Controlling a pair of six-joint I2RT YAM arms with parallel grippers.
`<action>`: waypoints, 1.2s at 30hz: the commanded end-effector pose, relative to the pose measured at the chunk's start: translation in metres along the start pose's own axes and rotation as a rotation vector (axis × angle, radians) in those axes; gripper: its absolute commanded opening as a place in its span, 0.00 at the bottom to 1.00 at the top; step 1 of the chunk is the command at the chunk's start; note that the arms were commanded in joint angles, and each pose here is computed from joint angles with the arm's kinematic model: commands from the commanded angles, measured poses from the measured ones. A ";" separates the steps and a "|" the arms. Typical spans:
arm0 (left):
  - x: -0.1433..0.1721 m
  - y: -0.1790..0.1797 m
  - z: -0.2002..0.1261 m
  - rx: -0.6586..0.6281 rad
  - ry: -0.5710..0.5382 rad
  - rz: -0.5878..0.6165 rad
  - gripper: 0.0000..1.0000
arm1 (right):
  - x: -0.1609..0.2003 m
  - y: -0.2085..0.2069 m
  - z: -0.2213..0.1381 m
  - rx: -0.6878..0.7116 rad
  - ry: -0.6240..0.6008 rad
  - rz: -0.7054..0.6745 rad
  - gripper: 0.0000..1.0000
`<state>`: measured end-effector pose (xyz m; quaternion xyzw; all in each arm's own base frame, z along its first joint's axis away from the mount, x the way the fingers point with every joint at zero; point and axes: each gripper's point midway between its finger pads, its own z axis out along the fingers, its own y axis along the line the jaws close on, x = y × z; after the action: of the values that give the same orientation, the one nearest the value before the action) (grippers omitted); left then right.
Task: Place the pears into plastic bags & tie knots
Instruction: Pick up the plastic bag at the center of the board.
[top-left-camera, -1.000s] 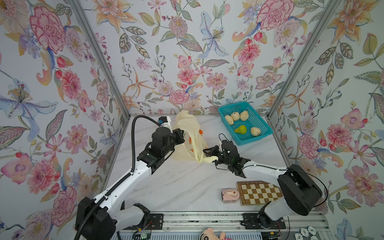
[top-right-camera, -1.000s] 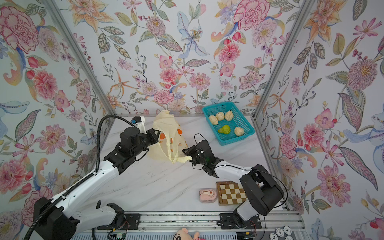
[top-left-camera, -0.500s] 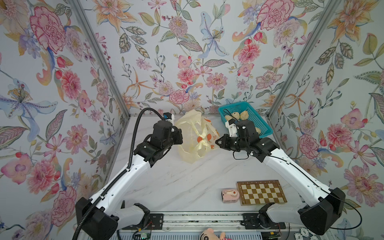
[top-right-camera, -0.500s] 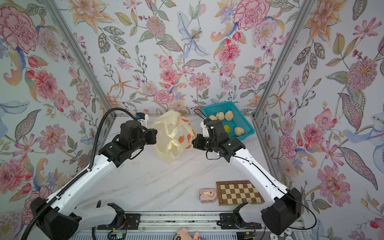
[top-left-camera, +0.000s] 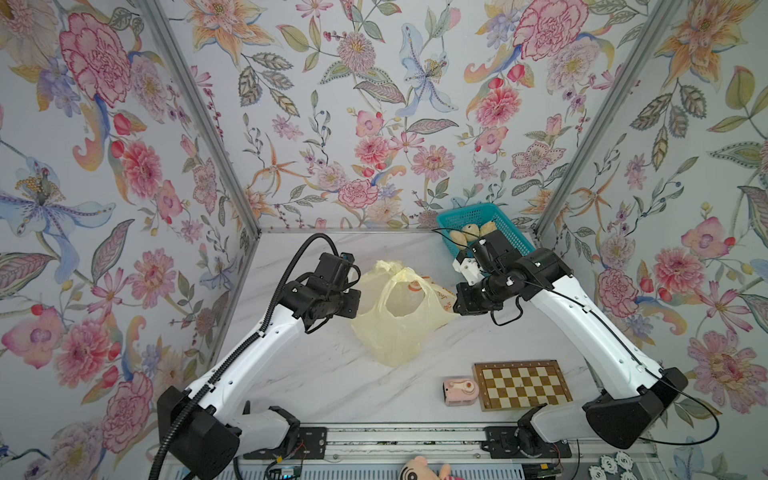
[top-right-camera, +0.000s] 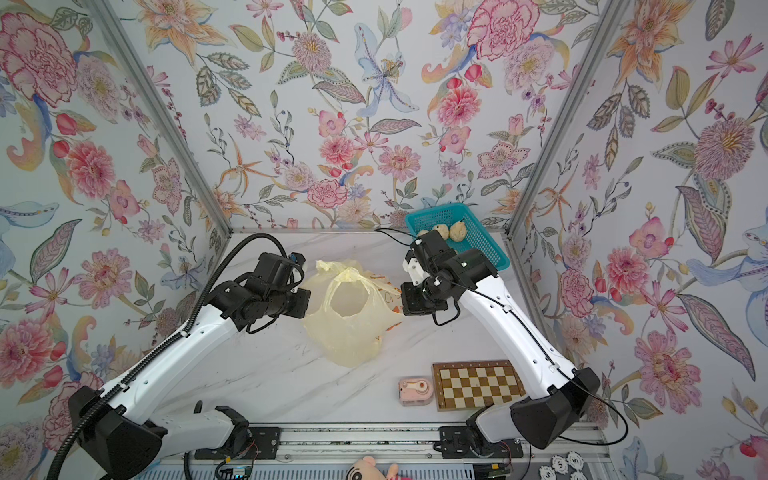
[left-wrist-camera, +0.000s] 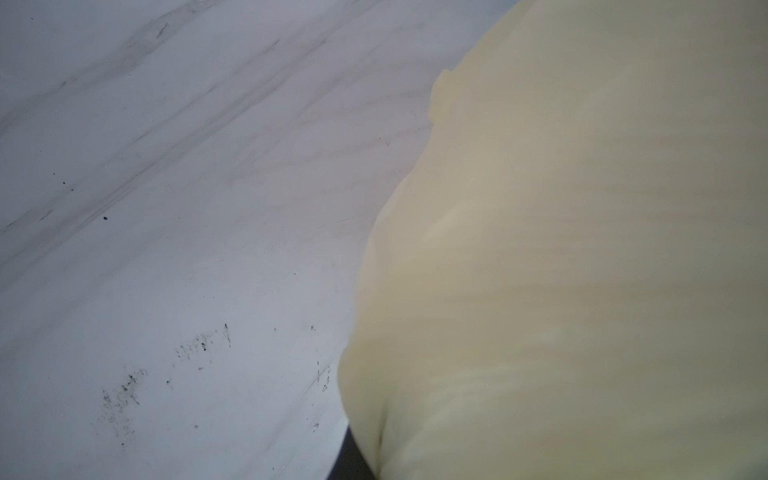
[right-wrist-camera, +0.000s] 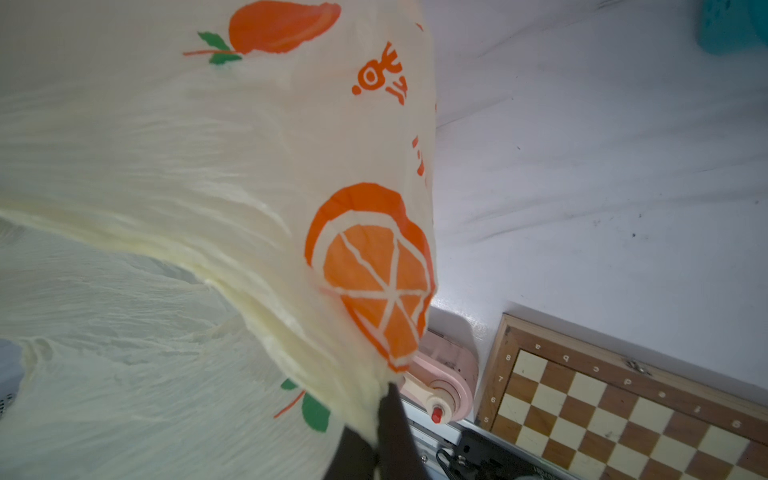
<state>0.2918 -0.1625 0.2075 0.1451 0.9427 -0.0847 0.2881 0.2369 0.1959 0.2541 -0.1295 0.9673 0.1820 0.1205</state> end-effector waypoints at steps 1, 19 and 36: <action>0.016 -0.002 0.007 0.001 0.090 0.089 0.05 | 0.013 -0.021 0.009 0.096 0.108 -0.025 0.00; -0.014 -0.042 0.034 0.139 0.009 0.136 0.10 | -0.080 0.056 0.012 -0.037 -0.521 -0.622 0.58; -0.023 -0.049 0.021 0.157 -0.032 0.173 0.12 | -0.118 0.056 0.031 -0.201 -0.595 -0.799 0.51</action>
<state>0.3023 -0.2131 0.1838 0.2365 0.9254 -0.1241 0.2689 0.3374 0.2702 0.2669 -0.4199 0.7740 0.2106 0.4245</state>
